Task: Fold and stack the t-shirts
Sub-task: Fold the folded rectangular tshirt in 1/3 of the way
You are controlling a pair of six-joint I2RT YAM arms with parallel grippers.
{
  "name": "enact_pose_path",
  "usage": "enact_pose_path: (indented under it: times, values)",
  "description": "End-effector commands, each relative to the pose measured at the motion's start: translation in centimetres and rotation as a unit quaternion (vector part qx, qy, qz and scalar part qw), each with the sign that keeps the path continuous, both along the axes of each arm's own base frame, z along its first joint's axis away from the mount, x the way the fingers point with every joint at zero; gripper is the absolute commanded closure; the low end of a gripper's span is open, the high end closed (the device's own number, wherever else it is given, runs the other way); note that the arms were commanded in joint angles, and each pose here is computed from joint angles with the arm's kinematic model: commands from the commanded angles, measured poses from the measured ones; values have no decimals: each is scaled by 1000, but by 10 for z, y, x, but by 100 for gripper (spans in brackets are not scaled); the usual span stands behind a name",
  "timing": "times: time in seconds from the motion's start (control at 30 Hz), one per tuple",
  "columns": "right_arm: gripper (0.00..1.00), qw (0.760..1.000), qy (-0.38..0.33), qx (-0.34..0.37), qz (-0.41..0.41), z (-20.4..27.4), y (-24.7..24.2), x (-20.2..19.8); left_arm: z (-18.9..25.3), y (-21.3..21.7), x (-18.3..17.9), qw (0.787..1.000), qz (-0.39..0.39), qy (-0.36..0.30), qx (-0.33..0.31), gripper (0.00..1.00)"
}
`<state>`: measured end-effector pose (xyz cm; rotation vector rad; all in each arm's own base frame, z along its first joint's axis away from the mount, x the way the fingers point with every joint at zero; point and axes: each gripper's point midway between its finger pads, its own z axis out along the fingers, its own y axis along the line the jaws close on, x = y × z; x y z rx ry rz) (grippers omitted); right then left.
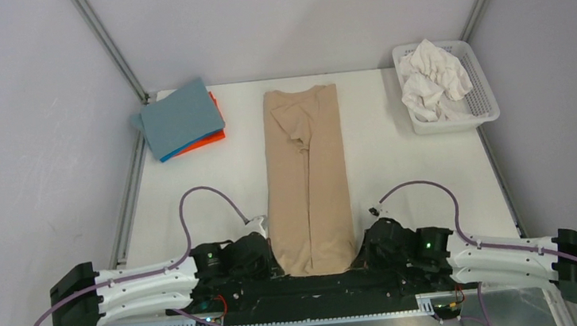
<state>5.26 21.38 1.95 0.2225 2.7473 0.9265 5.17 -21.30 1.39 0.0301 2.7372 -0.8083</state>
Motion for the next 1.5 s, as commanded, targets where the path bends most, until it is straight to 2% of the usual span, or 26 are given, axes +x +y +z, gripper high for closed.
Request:
enact_pose_path:
  times: [0.0, 0.17, 0.33, 0.5, 0.67, 0.77, 1.07, 1.47]
  values:
    - [100, 1000, -18, 1, 2, 13, -1, 0, 21, -15, -4, 999, -16, -10, -38, 100]
    - [100, 998, -65, 25, 3, 43, 9, 16, 61, -32, 17, 994, -22, -79, -70, 100]
    - [100, 993, -119, 23, -2, 75, 14, 46, 97, -43, 54, 985, -18, -162, -57, 100]
    - [100, 987, -158, 25, -11, 103, 19, 88, 110, -42, 105, 982, 19, -189, -19, 100]
    - [100, 980, -189, 10, -58, 118, 11, 144, 117, -30, 157, 975, 60, -211, 23, 100]
    - [100, 975, -211, 23, -69, 135, 13, 172, 132, -25, 194, 970, 87, -224, 31, 100]
    - [100, 974, -208, 18, -93, 133, 8, 257, 117, -23, 274, 975, 92, -193, 64, 100]
    - [100, 975, -198, 5, -103, 111, 0, 323, 88, -26, 333, 983, 81, -153, 63, 100]
